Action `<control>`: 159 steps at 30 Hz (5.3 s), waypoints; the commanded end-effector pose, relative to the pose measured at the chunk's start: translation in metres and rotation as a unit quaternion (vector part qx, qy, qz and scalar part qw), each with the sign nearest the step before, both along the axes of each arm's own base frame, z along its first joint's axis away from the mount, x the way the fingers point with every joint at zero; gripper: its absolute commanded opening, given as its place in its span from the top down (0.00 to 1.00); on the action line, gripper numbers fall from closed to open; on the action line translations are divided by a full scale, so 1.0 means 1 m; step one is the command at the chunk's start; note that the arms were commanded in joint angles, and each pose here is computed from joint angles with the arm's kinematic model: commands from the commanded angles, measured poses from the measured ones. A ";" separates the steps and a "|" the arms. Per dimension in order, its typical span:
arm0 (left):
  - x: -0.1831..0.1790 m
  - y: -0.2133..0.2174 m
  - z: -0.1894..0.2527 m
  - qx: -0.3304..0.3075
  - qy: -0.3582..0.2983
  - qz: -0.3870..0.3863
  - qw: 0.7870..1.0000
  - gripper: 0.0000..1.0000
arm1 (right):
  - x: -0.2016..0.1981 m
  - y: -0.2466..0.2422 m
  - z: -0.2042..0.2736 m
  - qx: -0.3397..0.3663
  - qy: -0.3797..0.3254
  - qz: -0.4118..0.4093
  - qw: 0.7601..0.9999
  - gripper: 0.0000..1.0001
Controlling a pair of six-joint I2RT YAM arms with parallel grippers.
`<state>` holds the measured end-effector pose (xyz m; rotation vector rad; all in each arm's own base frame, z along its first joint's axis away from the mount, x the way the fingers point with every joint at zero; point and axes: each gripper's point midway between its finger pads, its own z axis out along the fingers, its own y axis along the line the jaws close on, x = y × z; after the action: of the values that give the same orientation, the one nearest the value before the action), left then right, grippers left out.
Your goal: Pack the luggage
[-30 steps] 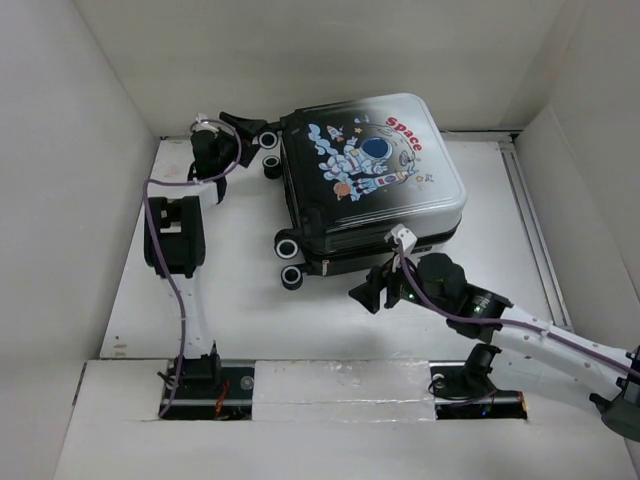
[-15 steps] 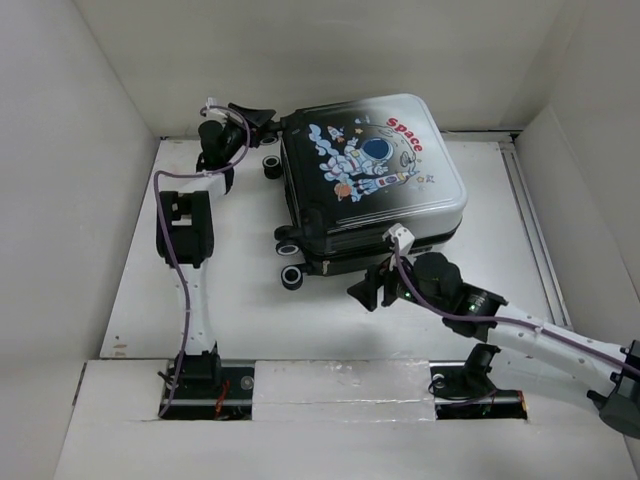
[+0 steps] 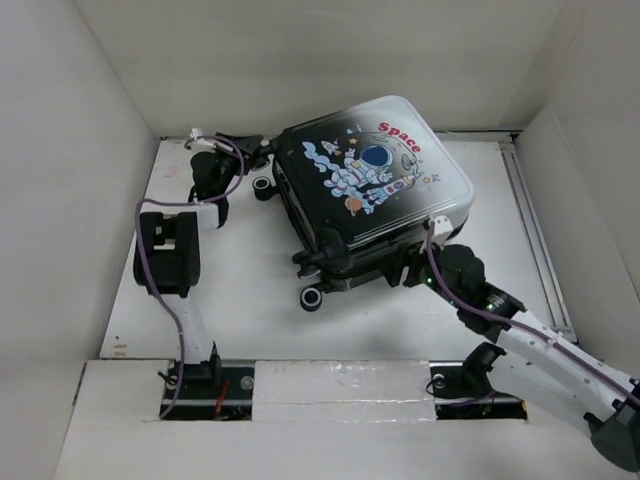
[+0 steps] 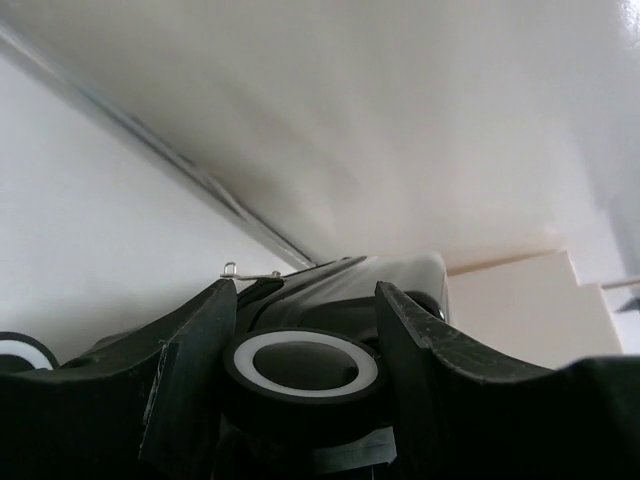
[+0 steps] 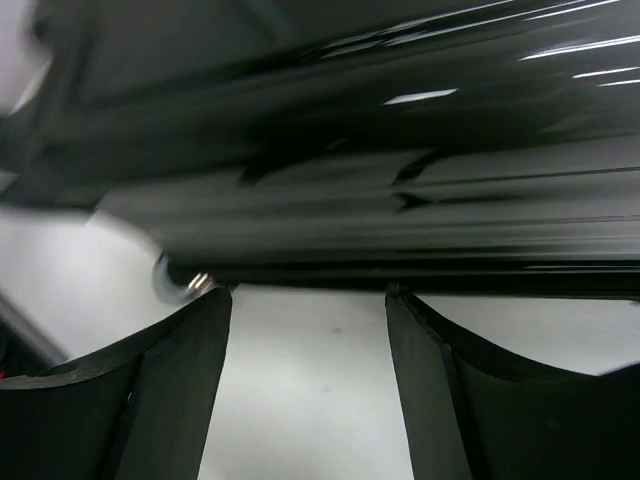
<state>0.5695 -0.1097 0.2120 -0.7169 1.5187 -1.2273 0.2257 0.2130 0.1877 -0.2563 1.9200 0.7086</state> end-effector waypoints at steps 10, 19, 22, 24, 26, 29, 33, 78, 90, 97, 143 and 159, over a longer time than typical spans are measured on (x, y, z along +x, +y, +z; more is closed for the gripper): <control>-0.155 0.025 0.004 0.016 -0.038 0.088 0.995 1.00 | 0.096 -0.022 -0.001 -0.021 -0.018 0.013 1.000 0.67; -0.212 0.028 0.033 0.063 -0.053 0.112 0.990 1.00 | 0.128 -0.002 0.027 0.033 -0.039 0.047 0.998 0.64; -0.214 0.029 0.051 0.058 -0.069 0.113 0.990 1.00 | 0.101 -0.012 0.021 0.060 -0.052 0.036 0.996 0.61; -0.214 0.028 0.056 0.049 -0.071 0.113 0.990 1.00 | 0.075 -0.020 -0.014 0.064 -0.028 0.032 0.997 0.59; -0.216 0.024 0.060 0.039 -0.076 0.101 0.991 1.00 | 0.059 -0.025 -0.038 0.062 -0.020 0.037 0.997 0.62; -0.222 0.022 0.079 0.029 -0.095 0.094 0.991 1.00 | 0.044 -0.022 -0.042 0.069 -0.023 0.061 0.995 0.73; -0.229 0.023 0.089 0.033 -0.105 0.095 0.989 1.00 | 0.040 -0.027 -0.045 0.059 -0.044 0.059 0.996 0.72; -0.222 0.017 0.076 0.039 -0.095 0.085 0.991 1.00 | 0.082 -0.049 -0.042 0.003 -0.086 0.062 0.994 0.53; -0.217 0.018 0.068 0.041 -0.084 0.089 0.992 1.00 | 0.078 -0.036 -0.015 0.034 -0.199 0.189 0.961 0.61; -0.219 0.018 0.067 0.041 -0.084 0.089 0.992 1.00 | 0.069 -0.020 -0.021 0.063 -0.173 0.234 0.955 0.92; -0.144 0.063 0.106 0.071 -0.066 0.195 0.976 1.00 | 0.084 -0.044 -0.031 0.011 -0.135 0.104 0.985 0.23; -0.147 0.056 0.093 0.067 -0.063 0.182 0.979 1.00 | 0.087 -0.034 -0.016 0.032 -0.137 0.150 0.979 0.18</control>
<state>0.4229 -0.0421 0.2175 -0.9000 1.5340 -0.6987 0.3090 0.1797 0.1436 -0.5820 1.6957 0.9222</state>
